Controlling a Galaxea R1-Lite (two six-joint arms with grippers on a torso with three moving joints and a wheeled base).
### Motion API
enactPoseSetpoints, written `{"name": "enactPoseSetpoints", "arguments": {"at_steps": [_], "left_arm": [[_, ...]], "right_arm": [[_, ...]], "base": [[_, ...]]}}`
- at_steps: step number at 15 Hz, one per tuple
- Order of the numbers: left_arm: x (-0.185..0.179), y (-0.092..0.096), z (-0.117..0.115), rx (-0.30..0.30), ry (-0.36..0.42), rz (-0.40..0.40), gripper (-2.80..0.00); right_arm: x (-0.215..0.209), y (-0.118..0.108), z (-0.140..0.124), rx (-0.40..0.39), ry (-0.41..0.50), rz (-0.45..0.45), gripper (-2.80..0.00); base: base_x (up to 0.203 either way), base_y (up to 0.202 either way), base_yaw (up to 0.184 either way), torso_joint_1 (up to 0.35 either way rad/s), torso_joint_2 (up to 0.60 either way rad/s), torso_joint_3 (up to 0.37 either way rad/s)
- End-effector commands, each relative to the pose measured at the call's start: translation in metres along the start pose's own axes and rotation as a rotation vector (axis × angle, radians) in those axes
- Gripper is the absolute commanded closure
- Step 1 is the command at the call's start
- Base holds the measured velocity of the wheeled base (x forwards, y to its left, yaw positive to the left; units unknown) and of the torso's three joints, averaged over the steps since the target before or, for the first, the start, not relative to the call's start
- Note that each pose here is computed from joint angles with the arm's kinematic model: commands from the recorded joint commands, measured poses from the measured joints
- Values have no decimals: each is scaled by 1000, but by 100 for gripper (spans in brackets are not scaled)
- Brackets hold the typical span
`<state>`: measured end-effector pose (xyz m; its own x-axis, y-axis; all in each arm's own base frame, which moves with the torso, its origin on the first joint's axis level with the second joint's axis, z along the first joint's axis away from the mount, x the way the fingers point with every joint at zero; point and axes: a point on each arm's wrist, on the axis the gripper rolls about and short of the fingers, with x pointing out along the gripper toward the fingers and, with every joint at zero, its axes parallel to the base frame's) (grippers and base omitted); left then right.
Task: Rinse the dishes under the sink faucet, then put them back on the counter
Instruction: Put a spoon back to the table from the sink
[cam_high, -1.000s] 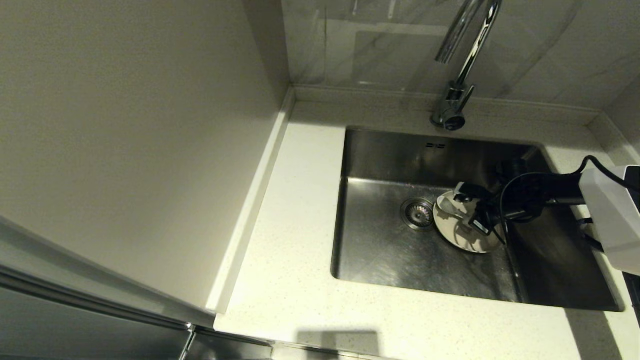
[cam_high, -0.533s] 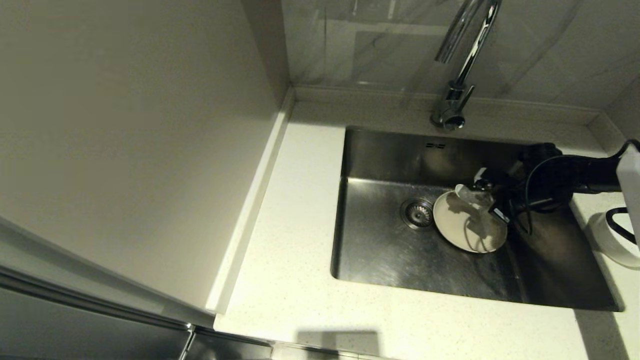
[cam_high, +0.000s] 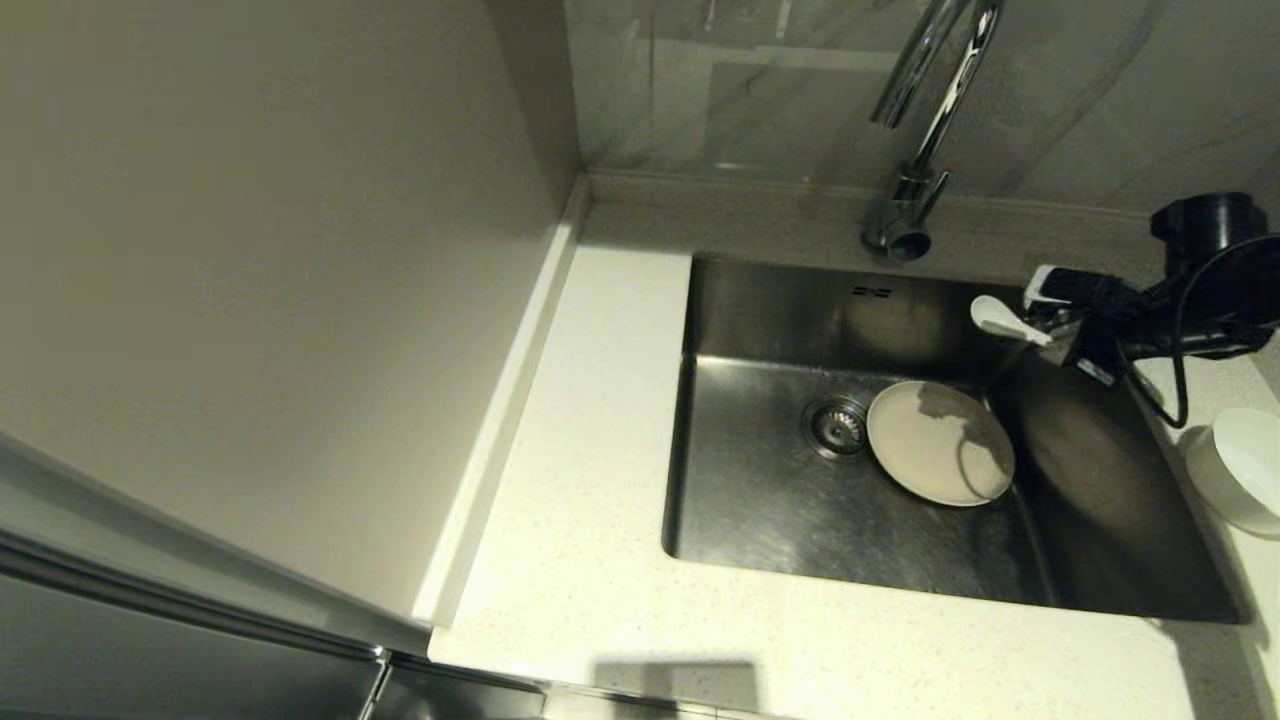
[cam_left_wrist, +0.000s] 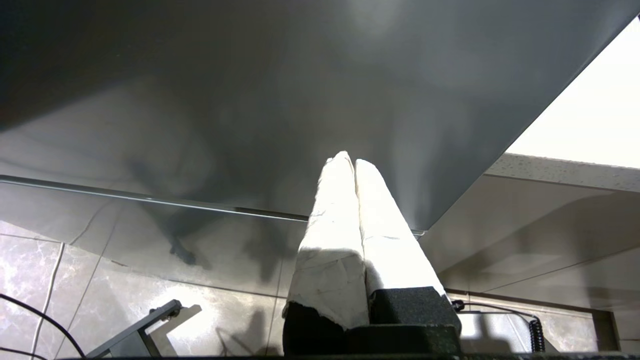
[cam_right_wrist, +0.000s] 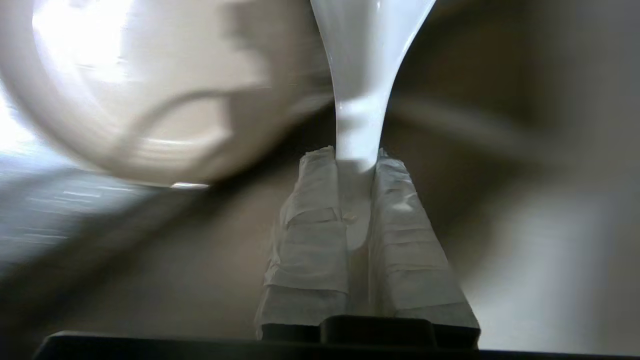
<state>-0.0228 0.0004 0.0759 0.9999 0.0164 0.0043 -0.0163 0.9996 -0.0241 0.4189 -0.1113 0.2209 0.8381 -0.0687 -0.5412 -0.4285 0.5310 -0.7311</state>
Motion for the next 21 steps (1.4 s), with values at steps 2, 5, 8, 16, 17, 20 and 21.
{"name": "enactPoseSetpoints", "arguments": {"at_steps": [2, 5, 8, 16, 17, 20, 21], "left_arm": [[0, 0, 0, -1, -3, 0, 0], [0, 0, 0, -1, -4, 0, 0], [0, 0, 0, -1, -3, 0, 0], [0, 0, 0, -1, -3, 0, 0], [0, 0, 0, -1, -3, 0, 0], [0, 0, 0, -1, -3, 0, 0], [0, 0, 0, -1, -3, 0, 0]], "right_arm": [[-42, 1, 3, -149, -20, -72, 0], [-49, 33, -14, -261, -11, -67, 0], [-73, 18, -7, -240, -29, -185, 0], [-181, -6, -15, -31, 367, -226, 0], [-186, -1, -16, 37, 416, -199, 0], [-202, 15, -19, 202, 538, -85, 0], [-207, 21, -22, 266, 589, -51, 0]], "base": [[0, 0, 0, 0, 0, 0], [0, 0, 0, 0, 0, 0], [0, 0, 0, 0, 0, 0], [0, 0, 0, 0, 0, 0], [0, 0, 0, 0, 0, 0], [0, 0, 0, 0, 0, 0], [0, 0, 0, 0, 0, 0]]}}
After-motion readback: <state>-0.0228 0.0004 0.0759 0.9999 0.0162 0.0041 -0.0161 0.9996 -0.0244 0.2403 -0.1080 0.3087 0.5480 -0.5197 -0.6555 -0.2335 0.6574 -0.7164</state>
